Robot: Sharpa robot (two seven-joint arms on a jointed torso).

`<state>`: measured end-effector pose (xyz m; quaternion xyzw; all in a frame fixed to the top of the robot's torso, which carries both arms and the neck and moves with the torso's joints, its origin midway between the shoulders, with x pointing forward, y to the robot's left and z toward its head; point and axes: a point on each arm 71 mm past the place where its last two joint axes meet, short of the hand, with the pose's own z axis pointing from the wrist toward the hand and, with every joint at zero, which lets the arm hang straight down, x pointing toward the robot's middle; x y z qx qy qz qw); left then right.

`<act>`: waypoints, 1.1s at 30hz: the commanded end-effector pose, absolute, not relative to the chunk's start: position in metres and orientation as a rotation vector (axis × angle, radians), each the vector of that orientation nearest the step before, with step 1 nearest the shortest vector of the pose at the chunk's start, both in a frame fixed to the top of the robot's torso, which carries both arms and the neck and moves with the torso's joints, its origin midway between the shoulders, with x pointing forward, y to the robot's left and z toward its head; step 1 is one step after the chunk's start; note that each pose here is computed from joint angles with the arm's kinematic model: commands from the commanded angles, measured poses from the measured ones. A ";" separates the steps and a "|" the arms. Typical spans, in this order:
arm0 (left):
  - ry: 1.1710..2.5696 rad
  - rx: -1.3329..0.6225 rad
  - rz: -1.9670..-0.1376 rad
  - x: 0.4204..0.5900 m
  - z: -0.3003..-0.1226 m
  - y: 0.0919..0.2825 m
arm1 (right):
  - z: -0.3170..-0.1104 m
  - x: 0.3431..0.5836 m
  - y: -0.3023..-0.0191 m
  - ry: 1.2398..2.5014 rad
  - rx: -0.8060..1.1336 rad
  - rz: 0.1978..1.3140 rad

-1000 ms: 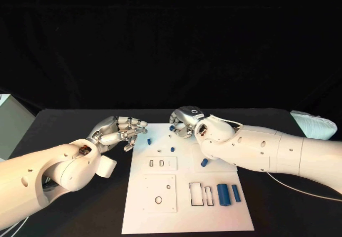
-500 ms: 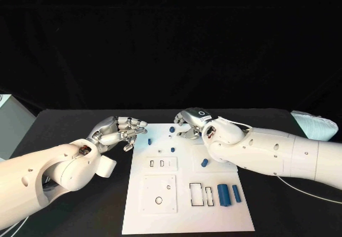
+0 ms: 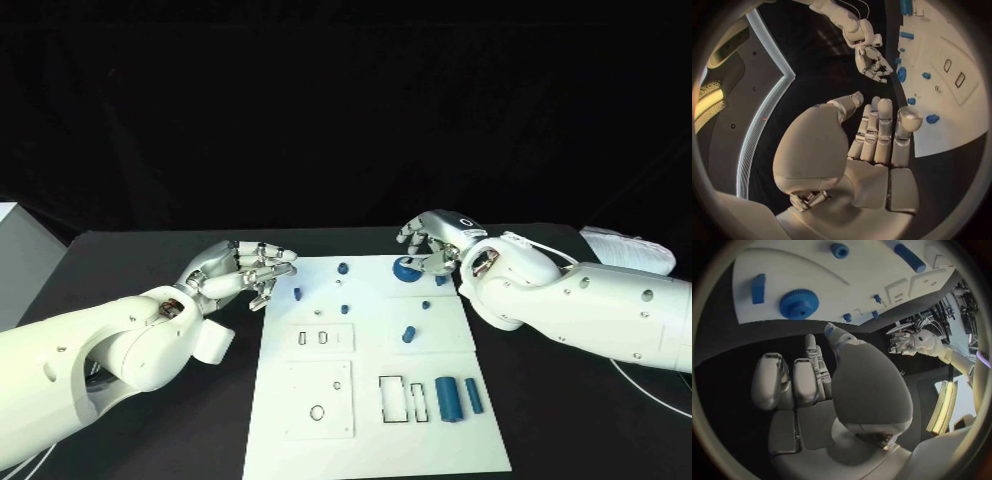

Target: Assemble the parts on the task board

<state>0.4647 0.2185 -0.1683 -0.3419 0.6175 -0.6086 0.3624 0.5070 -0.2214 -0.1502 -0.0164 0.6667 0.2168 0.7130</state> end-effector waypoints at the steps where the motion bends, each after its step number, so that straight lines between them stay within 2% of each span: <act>1: 1.598 -0.873 -1.603 0.464 -0.167 0.216 | -0.153 0.508 -0.232 1.554 0.058 0.530; 10: 1.606 -0.871 -1.609 0.464 -0.167 0.215 | -0.159 0.516 -0.254 1.659 0.092 0.454; 19: 1.614 -0.870 -1.614 0.464 -0.168 0.214 | -0.168 0.522 -0.248 1.707 0.086 0.423; 33: 1.623 -0.872 -1.607 0.464 -0.168 0.215 | -0.171 0.528 -0.239 1.709 0.092 0.426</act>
